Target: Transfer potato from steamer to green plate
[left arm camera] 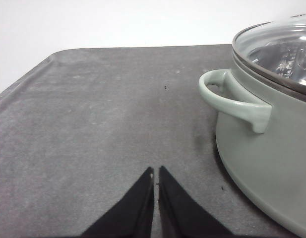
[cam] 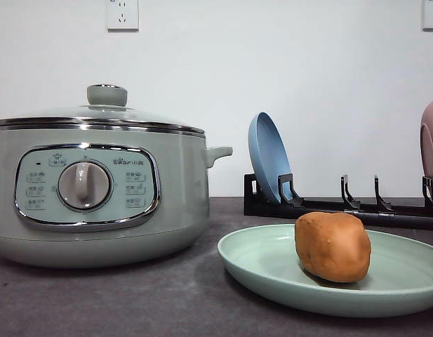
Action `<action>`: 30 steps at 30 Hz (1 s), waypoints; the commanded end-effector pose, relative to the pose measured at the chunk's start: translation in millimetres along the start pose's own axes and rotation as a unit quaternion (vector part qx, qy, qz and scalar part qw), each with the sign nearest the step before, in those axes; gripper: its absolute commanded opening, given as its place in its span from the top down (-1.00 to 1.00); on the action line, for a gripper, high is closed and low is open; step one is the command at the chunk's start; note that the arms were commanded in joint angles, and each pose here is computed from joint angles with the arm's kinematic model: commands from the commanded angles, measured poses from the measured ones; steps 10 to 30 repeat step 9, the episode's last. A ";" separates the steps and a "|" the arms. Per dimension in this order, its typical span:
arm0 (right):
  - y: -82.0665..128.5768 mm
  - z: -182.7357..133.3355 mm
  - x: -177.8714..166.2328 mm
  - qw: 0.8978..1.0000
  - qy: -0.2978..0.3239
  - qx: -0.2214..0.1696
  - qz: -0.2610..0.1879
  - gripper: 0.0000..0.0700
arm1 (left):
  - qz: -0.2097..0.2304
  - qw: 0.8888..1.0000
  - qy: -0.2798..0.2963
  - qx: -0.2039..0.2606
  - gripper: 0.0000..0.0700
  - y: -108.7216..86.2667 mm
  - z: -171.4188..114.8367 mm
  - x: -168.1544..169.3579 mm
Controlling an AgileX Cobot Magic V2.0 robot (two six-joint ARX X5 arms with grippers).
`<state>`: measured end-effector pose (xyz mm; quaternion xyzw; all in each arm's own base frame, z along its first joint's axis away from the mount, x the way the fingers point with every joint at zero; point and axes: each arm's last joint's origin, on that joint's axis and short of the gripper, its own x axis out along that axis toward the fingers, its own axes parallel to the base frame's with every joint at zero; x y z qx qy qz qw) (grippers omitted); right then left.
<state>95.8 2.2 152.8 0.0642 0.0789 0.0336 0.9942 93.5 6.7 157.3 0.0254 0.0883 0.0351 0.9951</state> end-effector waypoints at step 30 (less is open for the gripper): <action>-0.1 -0.6 0.3 1.000 -0.003 -0.002 0.000 1.00 | 0.001 1.000 0.019 -0.005 0.97 -0.1 -6.8 1.3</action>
